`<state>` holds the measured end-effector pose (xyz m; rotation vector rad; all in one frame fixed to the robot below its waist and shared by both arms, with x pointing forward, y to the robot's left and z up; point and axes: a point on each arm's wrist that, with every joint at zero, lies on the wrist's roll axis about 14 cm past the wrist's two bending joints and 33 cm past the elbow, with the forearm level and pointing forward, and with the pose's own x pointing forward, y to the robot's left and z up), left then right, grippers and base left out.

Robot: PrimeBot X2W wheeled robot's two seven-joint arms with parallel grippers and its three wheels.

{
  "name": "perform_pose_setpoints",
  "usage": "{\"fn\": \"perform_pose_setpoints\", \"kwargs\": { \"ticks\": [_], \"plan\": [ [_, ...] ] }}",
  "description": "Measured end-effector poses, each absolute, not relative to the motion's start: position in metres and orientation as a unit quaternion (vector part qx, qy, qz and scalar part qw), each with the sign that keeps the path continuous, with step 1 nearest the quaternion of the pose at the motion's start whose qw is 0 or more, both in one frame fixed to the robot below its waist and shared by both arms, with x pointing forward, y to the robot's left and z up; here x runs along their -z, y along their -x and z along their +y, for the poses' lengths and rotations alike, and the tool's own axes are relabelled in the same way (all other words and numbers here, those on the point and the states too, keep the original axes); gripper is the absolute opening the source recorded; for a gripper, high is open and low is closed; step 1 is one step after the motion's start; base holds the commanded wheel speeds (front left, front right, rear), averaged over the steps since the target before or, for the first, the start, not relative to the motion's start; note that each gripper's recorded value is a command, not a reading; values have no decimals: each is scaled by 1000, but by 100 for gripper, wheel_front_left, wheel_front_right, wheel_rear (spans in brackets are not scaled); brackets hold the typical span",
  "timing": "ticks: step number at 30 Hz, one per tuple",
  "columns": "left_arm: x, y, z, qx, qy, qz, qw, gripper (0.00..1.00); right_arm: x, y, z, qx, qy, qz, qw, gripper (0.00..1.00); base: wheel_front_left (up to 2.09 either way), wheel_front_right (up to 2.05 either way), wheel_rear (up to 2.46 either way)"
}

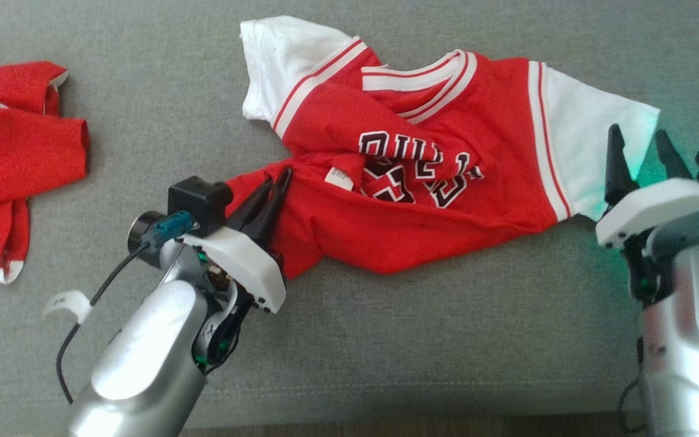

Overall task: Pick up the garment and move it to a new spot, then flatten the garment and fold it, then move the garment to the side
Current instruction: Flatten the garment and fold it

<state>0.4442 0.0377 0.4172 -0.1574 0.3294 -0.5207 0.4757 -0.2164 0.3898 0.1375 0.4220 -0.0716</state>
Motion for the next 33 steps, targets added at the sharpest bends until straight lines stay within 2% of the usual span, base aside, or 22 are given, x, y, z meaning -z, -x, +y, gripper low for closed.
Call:
{"fn": "perform_pose_setpoints", "kwargs": {
  "ticks": [6,12,13,14,22,27,33],
  "plan": [
    [-411,-451,41,252,76,162,951,0,-373,-494,-233,56,-61,243,967,100,0,0,0],
    [-412,-454,42,248,78,154,953,0,-360,-494,-236,64,-67,266,959,99,0,0,0],
    [-413,-454,42,248,78,151,954,0,-361,-494,-235,63,-72,267,959,42,0,0,0],
    [-414,-454,42,248,78,148,954,0,-361,-495,-235,63,-76,266,959,0,0,0,0],
    [-432,-458,47,243,65,107,962,0,-382,-500,-233,57,-99,223,968,0,0,0,0],
    [-482,-468,62,223,45,15,974,0,-447,-510,-225,30,-116,111,987,0,0,0,0],
    [-557,-469,75,204,23,-103,973,0,-522,-494,-215,-2,-146,2,989,0,0,0,0]
  ]
}}
